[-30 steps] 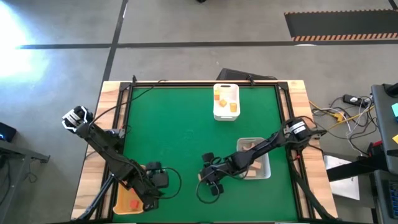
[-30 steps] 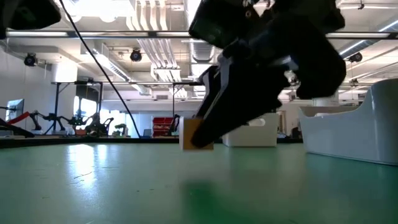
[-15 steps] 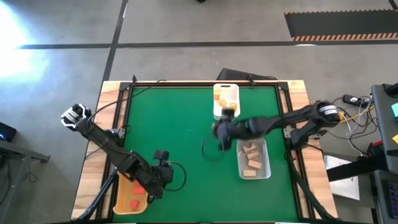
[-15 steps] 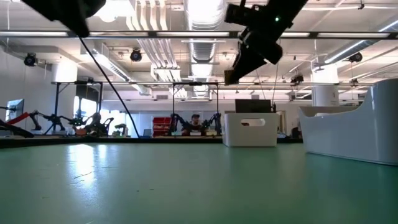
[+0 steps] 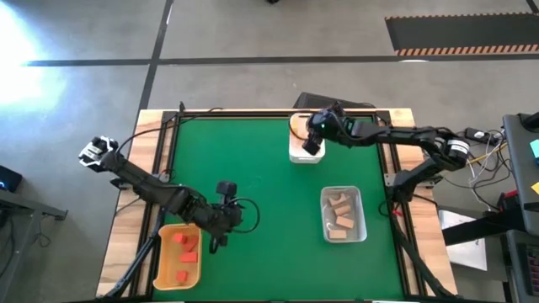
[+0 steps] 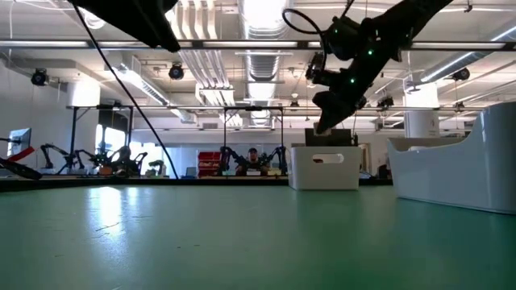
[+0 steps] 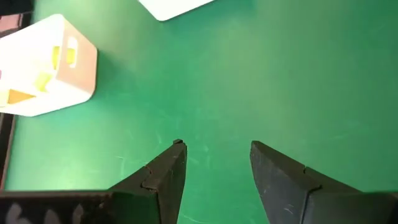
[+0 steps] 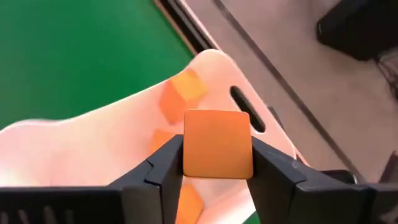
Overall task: Sort & place blocks by color
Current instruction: Put the yellow block into the white bin, then return to Home Position
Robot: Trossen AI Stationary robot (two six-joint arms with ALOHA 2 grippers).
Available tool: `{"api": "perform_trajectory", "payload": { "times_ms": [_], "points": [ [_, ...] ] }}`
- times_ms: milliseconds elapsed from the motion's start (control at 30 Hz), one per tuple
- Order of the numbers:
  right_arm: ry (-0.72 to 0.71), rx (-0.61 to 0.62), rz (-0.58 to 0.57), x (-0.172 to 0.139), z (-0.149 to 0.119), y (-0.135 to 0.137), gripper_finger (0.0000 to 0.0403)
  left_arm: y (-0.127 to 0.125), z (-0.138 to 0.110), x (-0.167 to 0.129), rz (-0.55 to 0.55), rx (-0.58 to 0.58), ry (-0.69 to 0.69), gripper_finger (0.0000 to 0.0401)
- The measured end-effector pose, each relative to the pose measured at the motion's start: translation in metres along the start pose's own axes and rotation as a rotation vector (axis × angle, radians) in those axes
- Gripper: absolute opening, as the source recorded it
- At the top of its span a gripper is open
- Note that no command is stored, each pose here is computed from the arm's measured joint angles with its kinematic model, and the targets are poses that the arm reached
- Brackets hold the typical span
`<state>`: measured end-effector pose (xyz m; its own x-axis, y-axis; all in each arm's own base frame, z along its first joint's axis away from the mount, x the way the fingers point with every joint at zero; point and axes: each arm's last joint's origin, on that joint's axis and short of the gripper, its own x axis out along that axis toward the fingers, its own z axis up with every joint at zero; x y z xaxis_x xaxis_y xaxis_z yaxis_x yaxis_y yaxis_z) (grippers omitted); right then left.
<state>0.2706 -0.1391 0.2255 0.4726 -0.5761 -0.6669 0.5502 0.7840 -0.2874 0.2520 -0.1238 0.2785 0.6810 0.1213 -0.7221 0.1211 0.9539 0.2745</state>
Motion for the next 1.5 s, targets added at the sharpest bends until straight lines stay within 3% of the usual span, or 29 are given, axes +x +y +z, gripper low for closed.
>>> {"api": "perform_trajectory", "payload": {
  "times_ms": [300,433,567,767,900,1133,1500],
  "points": [
    [-0.029,0.047,0.016,0.004,0.01,-0.014,0.0201,0.015,-0.017,0.004,0.029,0.093,-0.031,0.0162],
    [-0.074,0.071,0.192,-0.006,0.013,-0.008,0.0206,0.025,-0.031,0.002,0.019,0.077,-0.213,0.016],
    [-0.179,0.042,0.348,-0.023,0.007,0.016,0.0197,0.034,-0.056,0.001,-0.016,0.041,-0.377,0.0139],
    [-0.445,-0.078,0.456,-0.051,-0.026,0.053,0.0179,0.048,-0.097,-0.007,0.026,-0.045,-0.535,0.0086],
    [-0.578,-0.131,0.494,-0.066,-0.057,0.062,0.0168,0.054,-0.122,-0.011,0.054,-0.08,-0.582,0.0049],
    [-0.697,-0.142,0.496,-0.087,-0.1,0.05,0.0151,0.062,-0.158,-0.016,0.119,-0.145,-0.689,0.0003],
    [-0.876,-0.156,0.445,-0.105,-0.147,0.032,0.0121,0.063,-0.198,-0.011,0.201,-0.187,-0.78,0.0003]
  ]
}}
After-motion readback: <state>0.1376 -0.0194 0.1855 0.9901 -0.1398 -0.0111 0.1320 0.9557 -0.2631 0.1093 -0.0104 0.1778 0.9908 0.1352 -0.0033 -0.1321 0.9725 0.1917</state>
